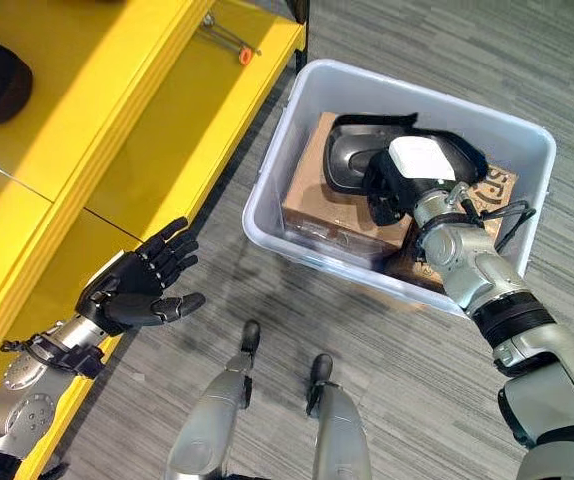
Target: Move parts from the plastic box to the shelf.
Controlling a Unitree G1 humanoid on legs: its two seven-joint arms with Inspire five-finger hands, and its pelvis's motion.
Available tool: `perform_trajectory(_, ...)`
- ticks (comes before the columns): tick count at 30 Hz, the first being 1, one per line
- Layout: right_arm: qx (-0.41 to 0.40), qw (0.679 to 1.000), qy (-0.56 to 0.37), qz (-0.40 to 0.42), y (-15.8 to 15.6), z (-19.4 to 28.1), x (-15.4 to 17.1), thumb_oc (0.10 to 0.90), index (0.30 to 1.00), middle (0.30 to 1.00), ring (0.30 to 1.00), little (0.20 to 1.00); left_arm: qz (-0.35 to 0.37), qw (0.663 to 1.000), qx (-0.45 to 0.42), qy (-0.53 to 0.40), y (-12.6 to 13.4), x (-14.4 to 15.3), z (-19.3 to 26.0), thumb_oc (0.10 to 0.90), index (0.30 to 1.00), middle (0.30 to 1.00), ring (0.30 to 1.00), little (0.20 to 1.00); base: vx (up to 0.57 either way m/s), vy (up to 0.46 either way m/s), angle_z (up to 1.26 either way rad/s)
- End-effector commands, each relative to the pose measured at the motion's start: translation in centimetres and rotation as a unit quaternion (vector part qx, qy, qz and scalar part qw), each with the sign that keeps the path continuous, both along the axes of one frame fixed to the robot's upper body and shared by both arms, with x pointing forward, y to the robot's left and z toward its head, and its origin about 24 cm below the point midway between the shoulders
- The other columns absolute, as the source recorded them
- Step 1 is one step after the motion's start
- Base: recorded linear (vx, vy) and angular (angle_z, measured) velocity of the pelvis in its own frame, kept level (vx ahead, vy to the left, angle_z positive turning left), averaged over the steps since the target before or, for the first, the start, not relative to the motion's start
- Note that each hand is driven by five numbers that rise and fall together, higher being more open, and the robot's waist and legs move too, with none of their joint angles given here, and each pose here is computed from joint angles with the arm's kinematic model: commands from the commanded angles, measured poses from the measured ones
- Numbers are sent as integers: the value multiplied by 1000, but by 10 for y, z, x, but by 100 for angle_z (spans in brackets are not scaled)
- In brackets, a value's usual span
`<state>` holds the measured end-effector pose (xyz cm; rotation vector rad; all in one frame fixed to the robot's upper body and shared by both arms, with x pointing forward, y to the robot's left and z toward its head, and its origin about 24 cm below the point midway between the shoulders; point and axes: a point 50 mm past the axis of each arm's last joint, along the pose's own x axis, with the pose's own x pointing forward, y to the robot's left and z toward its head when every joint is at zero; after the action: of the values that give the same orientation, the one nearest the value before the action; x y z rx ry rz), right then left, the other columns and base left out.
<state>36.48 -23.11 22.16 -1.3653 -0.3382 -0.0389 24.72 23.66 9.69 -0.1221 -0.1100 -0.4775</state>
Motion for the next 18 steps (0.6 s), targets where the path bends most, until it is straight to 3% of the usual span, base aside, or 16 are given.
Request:
perform_trajectory(1, 22, 995, -88, 50, 7, 68, -12, 400, 300, 300, 300, 300, -33, 995, -1, -93, -13, -6, 22, 900, 1000, 1000, 1000, 1000, 97, 65, -7)
perform_trajectory(6, 56, 992, 11, 109, 20, 43, -20, 400, 300, 300, 300, 300, 4, 993, 38, -116, -9, -8, 22, 900, 1000, 1000, 1000, 1000, 131, 72, -2)
perform_trajectory(8, 67, 982, 89, 150, 30, 26, -28, 400, 300, 300, 300, 300, 61, 975, 126, -173, -2, -9, 32, 900, 1000, 1000, 1000, 1000, 162, 102, -11)
perform_trajectory(12, 90, 959, 183, 195, 39, 11, -40, 400, 300, 300, 300, 300, 133, 923, 245, -266, 6, -8, 53, 900, 1000, 1000, 1000, 1000, 126, 81, -15)
perform_trajectory(14, 111, 919, 304, 224, 48, -16, -52, 400, 300, 300, 300, 300, 189, 874, 305, -327, 14, -5, 72, 900, 1000, 1000, 1000, 1000, 171, 83, -15)
perform_trajectory(18, 131, 869, 418, 230, 54, -51, -65, 400, 300, 300, 300, 300, 226, 810, 365, -399, 13, -4, 87, 900, 1000, 1000, 1000, 1000, 70, 42, -9)
